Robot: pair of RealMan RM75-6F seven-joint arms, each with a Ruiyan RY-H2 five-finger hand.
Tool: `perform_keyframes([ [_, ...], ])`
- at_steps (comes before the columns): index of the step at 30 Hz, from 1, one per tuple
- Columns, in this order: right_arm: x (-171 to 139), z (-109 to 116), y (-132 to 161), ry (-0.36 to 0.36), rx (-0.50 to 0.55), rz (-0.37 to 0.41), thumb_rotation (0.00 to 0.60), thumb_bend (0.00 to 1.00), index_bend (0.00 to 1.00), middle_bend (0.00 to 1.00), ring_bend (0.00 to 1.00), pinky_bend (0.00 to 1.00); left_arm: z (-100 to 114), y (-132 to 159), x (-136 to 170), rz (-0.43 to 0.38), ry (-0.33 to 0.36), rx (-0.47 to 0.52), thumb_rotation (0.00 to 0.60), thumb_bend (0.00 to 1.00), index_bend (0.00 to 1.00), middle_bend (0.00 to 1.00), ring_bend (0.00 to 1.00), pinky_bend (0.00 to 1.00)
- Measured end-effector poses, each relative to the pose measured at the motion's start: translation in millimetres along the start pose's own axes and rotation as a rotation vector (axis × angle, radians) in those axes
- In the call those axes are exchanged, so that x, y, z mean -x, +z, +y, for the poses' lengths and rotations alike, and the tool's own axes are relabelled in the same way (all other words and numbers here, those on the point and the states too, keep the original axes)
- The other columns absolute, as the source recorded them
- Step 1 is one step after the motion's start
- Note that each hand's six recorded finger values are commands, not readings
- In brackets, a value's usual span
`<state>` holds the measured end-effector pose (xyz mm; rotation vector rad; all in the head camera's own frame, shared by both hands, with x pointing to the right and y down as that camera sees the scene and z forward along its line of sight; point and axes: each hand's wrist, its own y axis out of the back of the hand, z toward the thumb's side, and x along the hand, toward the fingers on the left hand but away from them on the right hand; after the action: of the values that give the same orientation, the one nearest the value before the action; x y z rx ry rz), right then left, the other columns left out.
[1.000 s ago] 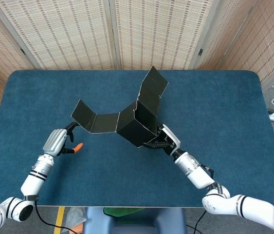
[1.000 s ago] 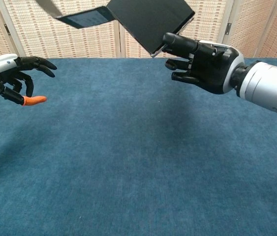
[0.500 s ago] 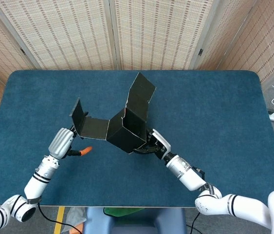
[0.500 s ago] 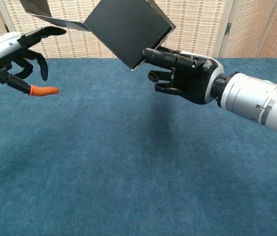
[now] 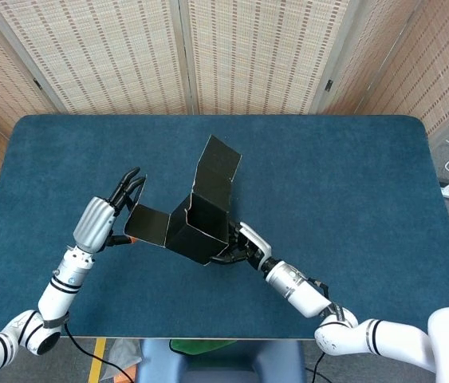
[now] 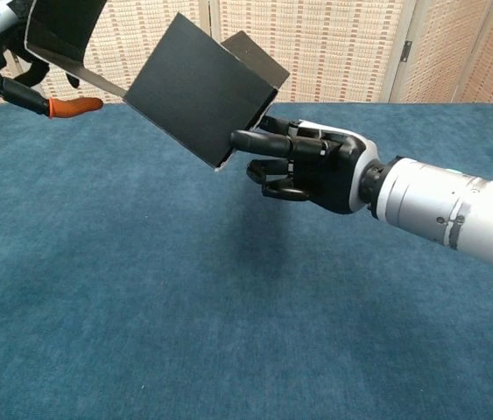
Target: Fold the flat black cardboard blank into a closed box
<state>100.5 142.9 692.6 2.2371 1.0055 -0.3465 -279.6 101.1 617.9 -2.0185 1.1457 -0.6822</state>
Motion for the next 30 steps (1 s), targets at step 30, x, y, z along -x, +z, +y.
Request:
perform_keyframes([
  [30,10,-20,-34,0.071,-0.181,-0.102,0.600,0.37,0.44,0.53,0.68,1.00,-10,26,8,-0.131,-0.134,0.010,0.600,0.25,0.24,0.22,0.57,0.91],
])
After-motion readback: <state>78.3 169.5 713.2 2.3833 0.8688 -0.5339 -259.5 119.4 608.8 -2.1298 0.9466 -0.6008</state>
